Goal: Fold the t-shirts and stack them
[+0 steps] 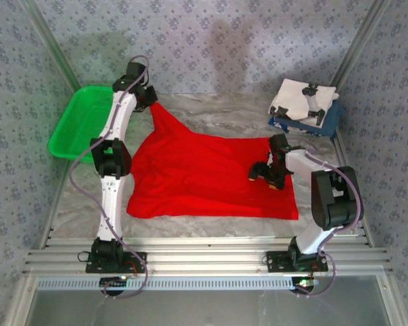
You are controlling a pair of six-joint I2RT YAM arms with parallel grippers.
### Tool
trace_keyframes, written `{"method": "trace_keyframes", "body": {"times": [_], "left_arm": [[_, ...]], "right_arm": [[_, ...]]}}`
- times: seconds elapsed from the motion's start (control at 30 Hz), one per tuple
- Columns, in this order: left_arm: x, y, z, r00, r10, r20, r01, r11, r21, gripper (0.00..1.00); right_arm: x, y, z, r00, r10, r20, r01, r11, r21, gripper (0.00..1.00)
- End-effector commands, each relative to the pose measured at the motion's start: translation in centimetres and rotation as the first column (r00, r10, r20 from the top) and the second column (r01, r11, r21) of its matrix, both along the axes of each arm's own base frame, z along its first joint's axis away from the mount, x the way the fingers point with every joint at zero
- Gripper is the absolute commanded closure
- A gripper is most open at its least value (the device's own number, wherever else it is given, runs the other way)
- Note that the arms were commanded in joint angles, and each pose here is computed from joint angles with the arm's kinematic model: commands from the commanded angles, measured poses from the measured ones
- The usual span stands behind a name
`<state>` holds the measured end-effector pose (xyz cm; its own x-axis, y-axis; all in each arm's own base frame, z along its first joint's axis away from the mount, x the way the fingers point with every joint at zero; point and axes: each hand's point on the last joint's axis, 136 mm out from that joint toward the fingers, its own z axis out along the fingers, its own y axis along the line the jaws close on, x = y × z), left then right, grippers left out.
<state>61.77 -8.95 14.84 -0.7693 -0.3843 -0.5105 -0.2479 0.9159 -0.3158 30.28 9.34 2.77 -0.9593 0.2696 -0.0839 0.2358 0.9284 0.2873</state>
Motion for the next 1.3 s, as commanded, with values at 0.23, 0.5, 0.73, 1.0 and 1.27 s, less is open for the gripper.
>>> {"method": "trace_keyframes", "body": {"times": [0.23,0.5,0.73,1.0,1.27], "left_arm": [[0.5,1.1,-0.6,0.999,-0.045,-0.004,0.045,0.999,-0.014,0.98],[-0.3,-1.2,0.6,0.988,-0.154,0.009,0.154,0.987,-0.05,0.98],[-2.2,-1.9,1.5,0.982,-0.186,-0.024,0.185,0.982,-0.032,0.99],[-4.5,-1.7,1.7,0.977,-0.201,-0.073,0.204,0.979,0.031,1.0],[-5.9,-0.4,2.0,0.981,-0.176,-0.076,0.18,0.982,0.052,1.0]], "right_arm": [[1.2,-1.3,0.2,0.999,-0.029,0.014,0.03,0.997,-0.065,0.15],[7.1,-6.8,5.9,0.974,-0.136,0.182,0.152,0.985,-0.078,0.14],[12.8,-8.4,7.0,0.963,-0.127,0.239,0.159,0.98,-0.119,0.17],[15.1,-6.1,4.9,0.971,-0.066,0.23,0.093,0.99,-0.109,0.21],[11.3,-1.3,1.6,0.988,-0.065,0.137,0.074,0.995,-0.061,0.21]]}}
